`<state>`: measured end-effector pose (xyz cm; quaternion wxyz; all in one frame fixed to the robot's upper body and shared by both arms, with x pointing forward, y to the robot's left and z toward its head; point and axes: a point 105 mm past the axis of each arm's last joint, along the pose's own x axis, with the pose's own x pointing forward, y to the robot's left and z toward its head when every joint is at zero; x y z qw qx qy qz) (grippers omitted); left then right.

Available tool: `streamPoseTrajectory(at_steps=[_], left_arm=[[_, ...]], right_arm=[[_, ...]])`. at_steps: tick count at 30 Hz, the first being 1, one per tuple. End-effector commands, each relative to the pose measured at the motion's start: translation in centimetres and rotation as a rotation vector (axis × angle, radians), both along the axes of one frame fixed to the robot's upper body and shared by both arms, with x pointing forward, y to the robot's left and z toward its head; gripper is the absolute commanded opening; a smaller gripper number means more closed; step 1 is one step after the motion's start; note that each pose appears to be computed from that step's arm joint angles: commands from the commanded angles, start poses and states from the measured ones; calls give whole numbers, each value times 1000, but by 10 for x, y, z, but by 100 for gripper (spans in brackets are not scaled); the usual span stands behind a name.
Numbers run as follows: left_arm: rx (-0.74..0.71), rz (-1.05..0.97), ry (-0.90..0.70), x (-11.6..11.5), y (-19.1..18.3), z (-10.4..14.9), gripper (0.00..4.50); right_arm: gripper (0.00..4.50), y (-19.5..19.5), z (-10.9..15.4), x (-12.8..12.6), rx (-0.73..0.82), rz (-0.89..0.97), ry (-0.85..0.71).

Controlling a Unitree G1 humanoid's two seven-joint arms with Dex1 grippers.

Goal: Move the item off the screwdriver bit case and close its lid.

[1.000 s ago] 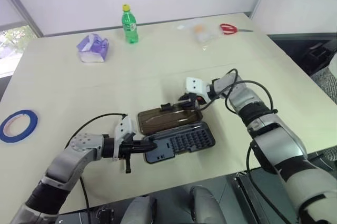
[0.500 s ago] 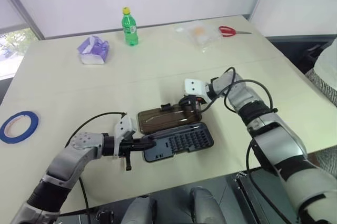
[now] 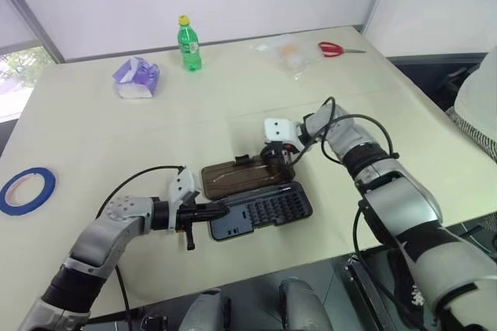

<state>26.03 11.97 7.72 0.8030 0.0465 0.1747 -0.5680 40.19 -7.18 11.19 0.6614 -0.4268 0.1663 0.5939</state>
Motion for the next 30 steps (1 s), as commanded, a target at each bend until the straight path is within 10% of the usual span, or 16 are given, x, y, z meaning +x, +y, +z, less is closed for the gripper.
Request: streamPoseTrajectory(at_steps=[1,30], left_arm=[[32,73,-5,7,10,-4,0],[-65,212,-55,26,19,24,0]], right_arm=[[13,-6,-34,-8,-85,-26,84],[13,-7,-36,-12,-358,273,-302]])
